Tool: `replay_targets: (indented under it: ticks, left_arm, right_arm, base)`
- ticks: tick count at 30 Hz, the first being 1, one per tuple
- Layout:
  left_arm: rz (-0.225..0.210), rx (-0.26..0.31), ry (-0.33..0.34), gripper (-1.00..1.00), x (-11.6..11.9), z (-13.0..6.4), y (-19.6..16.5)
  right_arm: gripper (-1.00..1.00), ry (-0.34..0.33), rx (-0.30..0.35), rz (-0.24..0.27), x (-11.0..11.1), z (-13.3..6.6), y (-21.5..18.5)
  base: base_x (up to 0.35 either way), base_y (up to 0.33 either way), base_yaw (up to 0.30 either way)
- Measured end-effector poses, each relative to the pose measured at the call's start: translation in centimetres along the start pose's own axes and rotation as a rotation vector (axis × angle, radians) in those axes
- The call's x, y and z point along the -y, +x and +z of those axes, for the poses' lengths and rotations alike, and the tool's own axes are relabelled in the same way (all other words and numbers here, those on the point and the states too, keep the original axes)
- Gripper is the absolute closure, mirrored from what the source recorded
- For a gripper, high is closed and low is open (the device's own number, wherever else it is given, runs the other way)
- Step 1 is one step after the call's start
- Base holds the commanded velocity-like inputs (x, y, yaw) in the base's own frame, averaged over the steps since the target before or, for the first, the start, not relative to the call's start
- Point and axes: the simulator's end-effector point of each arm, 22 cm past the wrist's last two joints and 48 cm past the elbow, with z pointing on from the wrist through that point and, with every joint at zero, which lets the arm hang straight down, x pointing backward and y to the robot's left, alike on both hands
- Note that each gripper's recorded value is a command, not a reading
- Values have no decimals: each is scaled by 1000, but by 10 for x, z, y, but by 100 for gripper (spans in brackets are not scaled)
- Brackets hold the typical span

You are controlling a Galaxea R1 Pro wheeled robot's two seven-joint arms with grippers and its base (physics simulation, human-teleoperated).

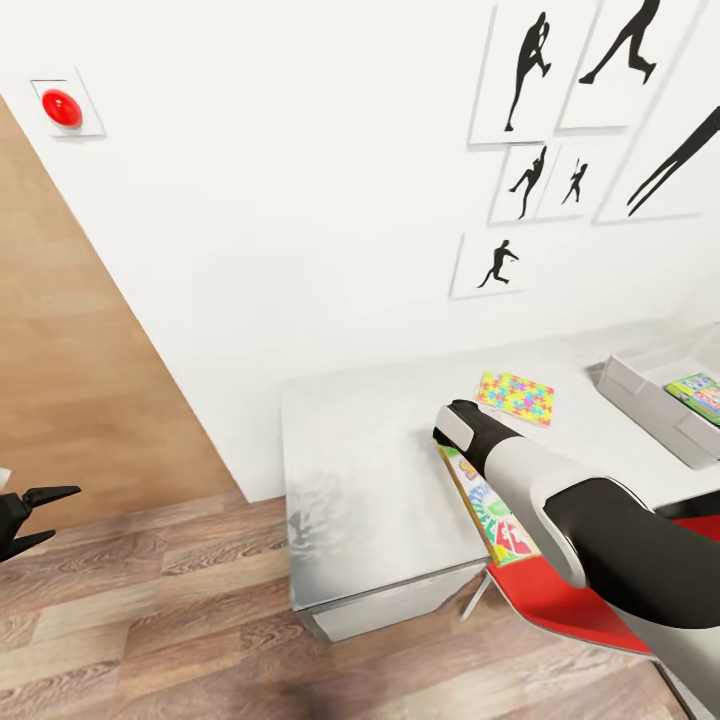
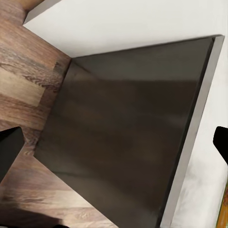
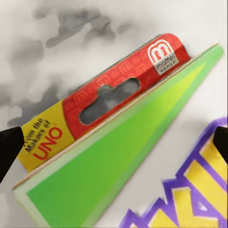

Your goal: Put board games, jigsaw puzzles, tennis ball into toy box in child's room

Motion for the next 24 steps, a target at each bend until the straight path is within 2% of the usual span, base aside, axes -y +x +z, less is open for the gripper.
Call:
replay_targets:
  ticks: [24]
  left_arm:
    - [0,0,0,-100,0,0,0]
  right_arm:
    - [-100,1,0,-1,0,0,0]
  base:
    - [0,-97,0]
